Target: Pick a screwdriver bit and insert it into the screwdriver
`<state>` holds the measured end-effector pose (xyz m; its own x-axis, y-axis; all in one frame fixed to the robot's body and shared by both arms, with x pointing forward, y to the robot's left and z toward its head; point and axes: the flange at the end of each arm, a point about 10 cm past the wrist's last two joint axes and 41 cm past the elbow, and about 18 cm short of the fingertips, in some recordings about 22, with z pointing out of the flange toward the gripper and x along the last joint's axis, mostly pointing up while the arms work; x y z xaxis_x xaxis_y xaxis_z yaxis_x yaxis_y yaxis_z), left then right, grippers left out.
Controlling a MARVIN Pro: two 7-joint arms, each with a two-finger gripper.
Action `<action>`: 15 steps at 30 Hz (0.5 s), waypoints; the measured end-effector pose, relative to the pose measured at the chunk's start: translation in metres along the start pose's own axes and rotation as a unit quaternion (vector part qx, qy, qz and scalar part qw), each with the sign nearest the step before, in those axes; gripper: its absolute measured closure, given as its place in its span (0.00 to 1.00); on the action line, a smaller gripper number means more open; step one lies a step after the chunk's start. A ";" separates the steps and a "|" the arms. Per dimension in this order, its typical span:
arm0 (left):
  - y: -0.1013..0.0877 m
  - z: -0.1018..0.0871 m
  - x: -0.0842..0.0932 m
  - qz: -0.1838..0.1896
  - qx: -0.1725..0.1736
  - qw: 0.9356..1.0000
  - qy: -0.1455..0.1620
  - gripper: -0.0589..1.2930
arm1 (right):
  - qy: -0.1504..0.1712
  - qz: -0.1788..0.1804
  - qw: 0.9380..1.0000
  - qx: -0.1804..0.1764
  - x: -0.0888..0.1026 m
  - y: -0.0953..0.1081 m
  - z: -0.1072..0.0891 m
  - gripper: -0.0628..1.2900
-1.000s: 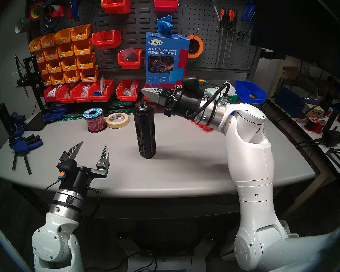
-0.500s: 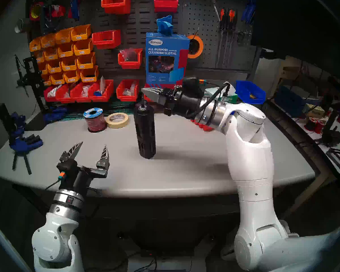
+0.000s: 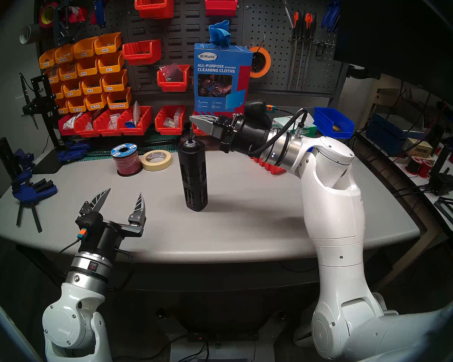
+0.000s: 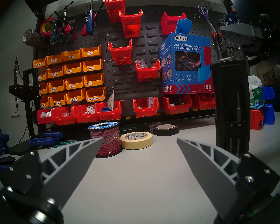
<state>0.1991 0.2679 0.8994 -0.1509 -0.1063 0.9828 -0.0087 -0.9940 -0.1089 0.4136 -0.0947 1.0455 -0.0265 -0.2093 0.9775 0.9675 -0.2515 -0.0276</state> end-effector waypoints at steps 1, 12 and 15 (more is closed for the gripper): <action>0.000 0.000 0.000 0.000 0.000 1.000 0.000 0.04 | 0.000 0.000 1.000 0.000 0.000 0.000 0.000 0.98; 0.000 0.000 0.000 0.000 0.000 1.000 0.000 0.04 | -0.001 0.002 1.000 0.006 -0.001 0.000 0.003 0.98; 0.000 0.000 0.000 0.000 0.000 1.000 0.000 0.04 | -0.002 0.001 1.000 0.007 -0.001 0.000 0.004 0.98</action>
<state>0.1991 0.2678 0.8994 -0.1508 -0.1065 0.9828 -0.0089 -0.9940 -0.1090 0.4145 -0.0907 1.0452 -0.0231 -0.2069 0.9781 0.9708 -0.2381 -0.0274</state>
